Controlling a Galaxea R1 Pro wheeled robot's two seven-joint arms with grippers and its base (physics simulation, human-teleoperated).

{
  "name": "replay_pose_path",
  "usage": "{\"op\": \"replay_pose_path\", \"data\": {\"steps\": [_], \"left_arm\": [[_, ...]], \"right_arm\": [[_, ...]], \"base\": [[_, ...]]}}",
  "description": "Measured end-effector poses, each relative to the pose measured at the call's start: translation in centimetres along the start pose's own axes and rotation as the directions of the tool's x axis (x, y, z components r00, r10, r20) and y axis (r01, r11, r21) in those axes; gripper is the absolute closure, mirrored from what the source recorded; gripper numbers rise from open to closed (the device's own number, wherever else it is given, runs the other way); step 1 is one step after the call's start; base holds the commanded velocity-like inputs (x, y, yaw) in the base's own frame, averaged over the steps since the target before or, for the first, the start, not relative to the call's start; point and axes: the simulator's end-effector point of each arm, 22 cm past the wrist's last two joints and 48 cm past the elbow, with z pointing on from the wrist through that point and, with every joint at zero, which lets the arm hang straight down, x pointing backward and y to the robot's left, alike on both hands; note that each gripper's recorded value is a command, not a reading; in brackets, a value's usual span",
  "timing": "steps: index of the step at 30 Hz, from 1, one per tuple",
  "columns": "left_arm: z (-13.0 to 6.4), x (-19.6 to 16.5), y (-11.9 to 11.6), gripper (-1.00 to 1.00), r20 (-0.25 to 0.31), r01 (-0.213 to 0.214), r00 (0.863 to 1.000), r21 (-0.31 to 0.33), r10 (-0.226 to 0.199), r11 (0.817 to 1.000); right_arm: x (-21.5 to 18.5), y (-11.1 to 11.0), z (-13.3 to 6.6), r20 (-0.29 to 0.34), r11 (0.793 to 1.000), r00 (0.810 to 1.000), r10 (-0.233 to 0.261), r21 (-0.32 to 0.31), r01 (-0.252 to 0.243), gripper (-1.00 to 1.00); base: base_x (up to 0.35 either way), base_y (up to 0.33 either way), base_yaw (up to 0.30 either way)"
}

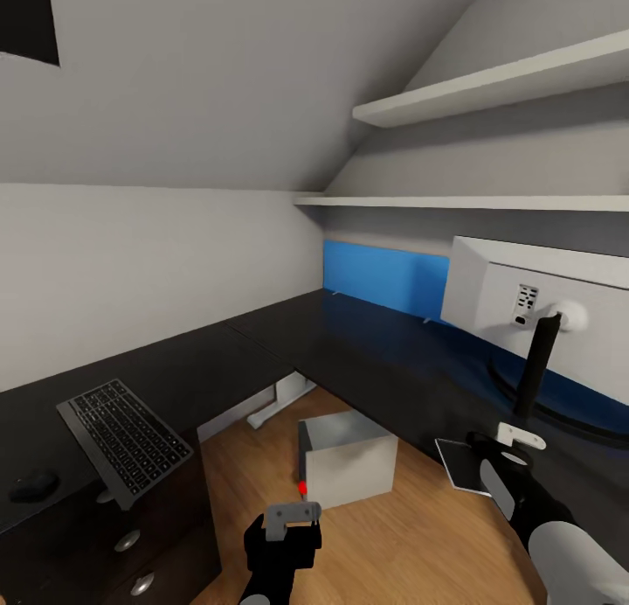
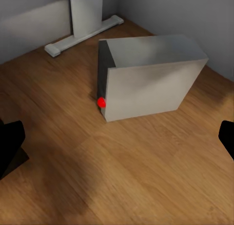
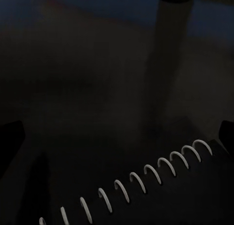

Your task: In the bedroom, organize the workspace by keeping the computer under the desk, ensuring the monitor is on the desk, placing the keyboard on the desk next to the monitor, placing the mouse on the desk next to the keyboard, moving the folder from the swivel chair onto the desk next to the mouse, stacking the notebook on top of the folder with the pen on top of the notebook, and positioning the swivel chair next to the desk.

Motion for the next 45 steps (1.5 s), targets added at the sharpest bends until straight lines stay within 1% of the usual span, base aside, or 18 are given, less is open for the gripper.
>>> {"op": "replay_pose_path", "data": {"steps": [7,9,11,33,38,41,42,45], "left_arm": [[0.0,0.0,-0.1,-1.00,-0.001,-0.001,1.000,0.002,0.001,1.000],[-0.2,-0.3,-0.1,-1.00,0.000,-0.001,1.000,0.002,0.001,1.000],[-0.3,-0.7,-0.2,-1.00,-0.001,-0.001,1.000,0.003,0.001,1.000],[-1.9,-4.1,-0.6,-1.00,-0.002,-0.001,1.000,0.003,0.001,1.000],[-1.9,-4.1,-0.6,-1.00,-0.002,-0.001,1.000,0.003,0.001,1.000],[-1.9,-4.1,-0.6,-1.00,-0.002,-0.001,1.000,0.003,0.001,1.000],[-1.9,-4.1,-0.6,-1.00,-0.002,-0.001,1.000,0.003,0.001,1.000],[-1.9,-4.1,-0.5,-1.00,-0.002,-0.001,1.000,0.002,0.001,1.000]], "right_arm": [[0.0,0.0,0.0,0.000,1.000,1.000,-0.001,0.000,0.001,-1.00],[0.1,-0.1,-0.1,-0.008,1.000,1.000,-0.005,0.003,0.005,-1.00],[0.0,-0.1,-0.2,-0.016,1.000,1.000,0.005,0.005,-0.005,-1.00],[-3.7,0.2,-1.7,-0.011,1.000,1.000,0.008,0.004,-0.008,-1.00],[-4.4,0.4,-1.8,0.005,1.000,1.000,0.016,0.000,-0.016,-1.00],[-6.3,0.9,-2.1,0.044,1.000,0.999,0.029,-0.013,-0.029,-1.00],[-7.6,1.3,-2.4,0.070,0.999,0.997,0.037,-0.023,-0.036,-1.00],[-8.5,1.9,-3.3,0.093,0.998,0.995,0.044,-0.040,-0.040,-1.00]], "base": [[-0.001,0.000,0.000],[0.000,0.000,0.000],[0.000,0.000,0.000],[0.000,0.000,0.000],[0.000,0.000,0.000],[0.000,0.000,0.000],[0.000,0.000,0.000],[0.000,0.000,0.000]]}}
